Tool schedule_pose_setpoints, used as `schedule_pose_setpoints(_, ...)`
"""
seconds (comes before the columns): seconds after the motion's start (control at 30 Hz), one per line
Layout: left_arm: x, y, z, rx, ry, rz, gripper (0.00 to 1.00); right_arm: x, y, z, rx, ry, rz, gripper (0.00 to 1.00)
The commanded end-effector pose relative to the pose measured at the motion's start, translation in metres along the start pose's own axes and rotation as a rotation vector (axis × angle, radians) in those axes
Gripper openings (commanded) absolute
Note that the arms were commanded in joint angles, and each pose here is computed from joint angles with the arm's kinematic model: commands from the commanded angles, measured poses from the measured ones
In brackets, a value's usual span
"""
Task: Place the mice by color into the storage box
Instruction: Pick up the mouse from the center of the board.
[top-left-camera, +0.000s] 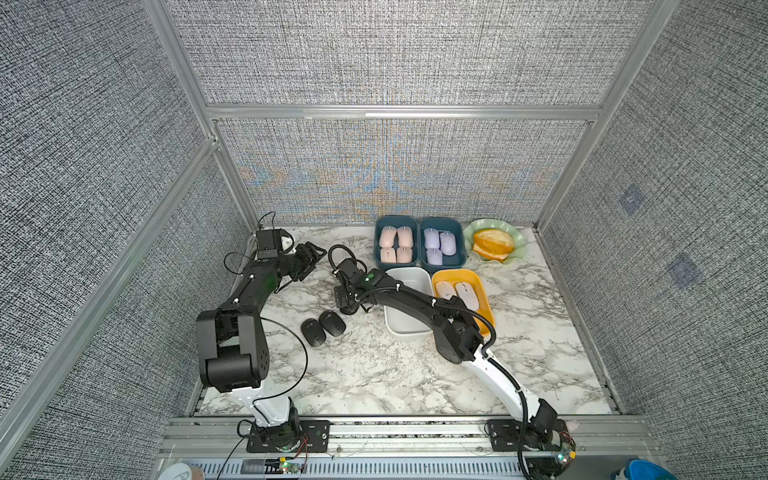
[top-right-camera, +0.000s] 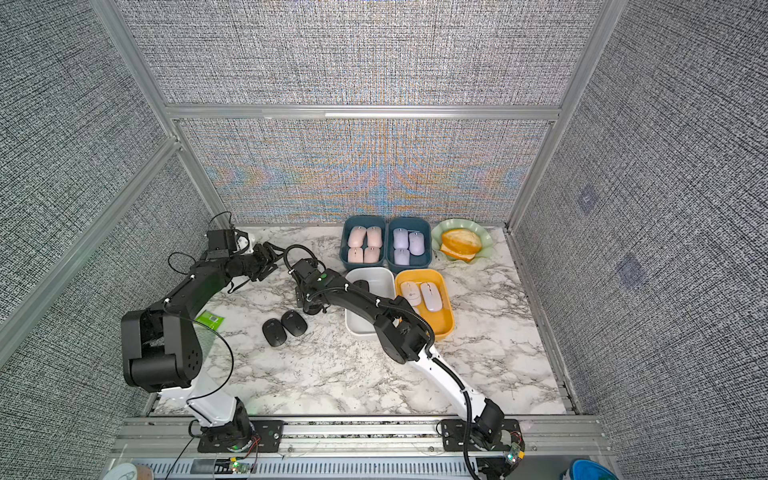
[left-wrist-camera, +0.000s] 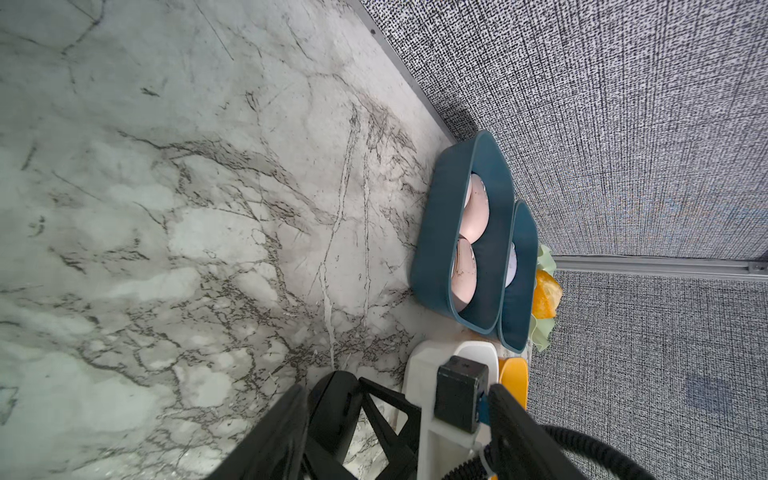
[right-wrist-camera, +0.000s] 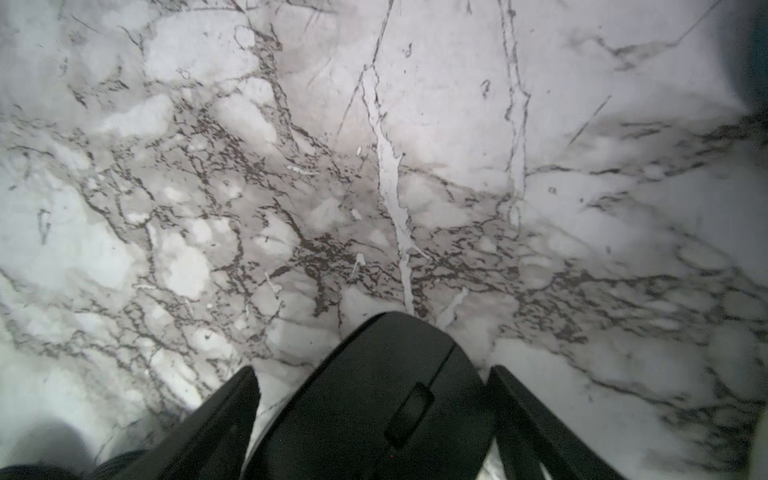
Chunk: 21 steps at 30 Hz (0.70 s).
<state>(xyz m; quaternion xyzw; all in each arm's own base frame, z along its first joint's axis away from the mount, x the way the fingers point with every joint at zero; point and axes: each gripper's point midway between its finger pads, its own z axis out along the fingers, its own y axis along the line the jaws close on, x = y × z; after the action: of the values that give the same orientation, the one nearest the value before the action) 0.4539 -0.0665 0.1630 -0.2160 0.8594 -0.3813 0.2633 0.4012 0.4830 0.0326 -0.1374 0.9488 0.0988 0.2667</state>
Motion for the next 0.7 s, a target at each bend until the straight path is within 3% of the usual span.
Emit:
schedule_pose_setpoints(0.0, -0.002, -0.001, -0.001, 0.003, 0.000, 0.005, 0.70, 0.018, -0.031, -0.004, 0.186, 0.029, -0.088, 0.87)
schedule_pose_setpoints(0.3, -0.006, -0.005, -0.007, -0.008, -0.036, 0.028, 0.70, 0.021, -0.042, -0.036, 0.218, 0.007, -0.189, 0.86)
schedule_pose_setpoints(0.47, -0.004, -0.007, -0.007, -0.001, -0.031, 0.031, 0.70, 0.025, -0.022, -0.028, 0.092, 0.043, -0.214, 0.86)
schedule_pose_setpoints(0.67, 0.000, -0.003, 0.000, 0.001, -0.004, 0.016, 0.70, 0.032, -0.024, -0.013, 0.070, 0.091, -0.156, 0.82)
